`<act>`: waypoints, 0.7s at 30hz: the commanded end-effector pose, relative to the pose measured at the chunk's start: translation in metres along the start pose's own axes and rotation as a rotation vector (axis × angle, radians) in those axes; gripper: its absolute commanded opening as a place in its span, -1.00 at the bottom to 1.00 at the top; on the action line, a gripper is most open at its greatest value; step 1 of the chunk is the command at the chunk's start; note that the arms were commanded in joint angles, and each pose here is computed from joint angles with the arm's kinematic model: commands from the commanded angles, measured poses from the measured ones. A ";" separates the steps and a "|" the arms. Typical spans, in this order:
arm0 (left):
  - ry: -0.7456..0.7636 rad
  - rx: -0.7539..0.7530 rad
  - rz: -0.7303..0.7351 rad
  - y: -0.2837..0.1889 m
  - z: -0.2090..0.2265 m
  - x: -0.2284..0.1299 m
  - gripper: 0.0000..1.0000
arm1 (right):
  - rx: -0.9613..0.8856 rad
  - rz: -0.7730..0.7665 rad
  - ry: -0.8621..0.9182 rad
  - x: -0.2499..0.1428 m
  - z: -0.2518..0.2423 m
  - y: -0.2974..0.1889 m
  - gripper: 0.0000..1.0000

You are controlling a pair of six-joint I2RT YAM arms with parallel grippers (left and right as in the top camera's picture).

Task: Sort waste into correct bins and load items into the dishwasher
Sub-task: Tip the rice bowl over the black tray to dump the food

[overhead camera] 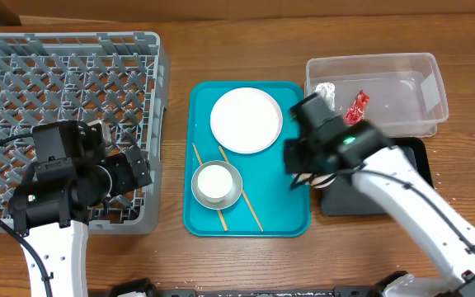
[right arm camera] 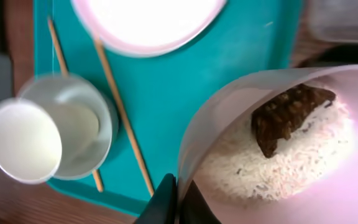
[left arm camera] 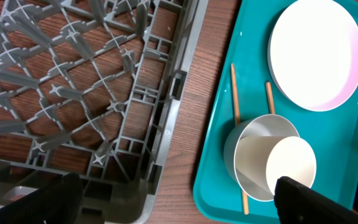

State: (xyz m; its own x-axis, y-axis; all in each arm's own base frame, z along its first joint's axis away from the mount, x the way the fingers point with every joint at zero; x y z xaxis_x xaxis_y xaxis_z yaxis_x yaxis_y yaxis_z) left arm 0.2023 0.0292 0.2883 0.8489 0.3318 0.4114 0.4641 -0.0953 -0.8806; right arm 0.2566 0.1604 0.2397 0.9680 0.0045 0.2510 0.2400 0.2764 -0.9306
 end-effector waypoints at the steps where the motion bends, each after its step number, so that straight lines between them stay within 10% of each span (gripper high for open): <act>1: 0.014 -0.008 -0.015 -0.004 -0.001 0.003 1.00 | 0.145 0.019 0.139 0.019 -0.029 -0.013 -0.92; 21: 0.014 -0.008 -0.016 -0.004 -0.001 0.004 1.00 | 0.933 -0.119 0.467 0.004 -0.182 -0.018 -0.92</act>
State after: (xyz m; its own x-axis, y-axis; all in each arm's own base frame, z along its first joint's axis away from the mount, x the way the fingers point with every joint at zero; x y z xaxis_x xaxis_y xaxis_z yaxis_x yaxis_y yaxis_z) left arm 0.2023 0.0292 0.2883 0.8489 0.3318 0.4114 0.4641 -0.0953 -0.8806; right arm 0.2768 -0.0141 0.2036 0.9142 -0.4052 0.0017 0.3564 0.8022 -0.4791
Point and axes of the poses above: each gripper's point midway between its finger pads, its own y axis out along the fingers, its own z axis along the line the jaws close on, x = y × z, the point moved 10 cm from there along -y, back along the fingers
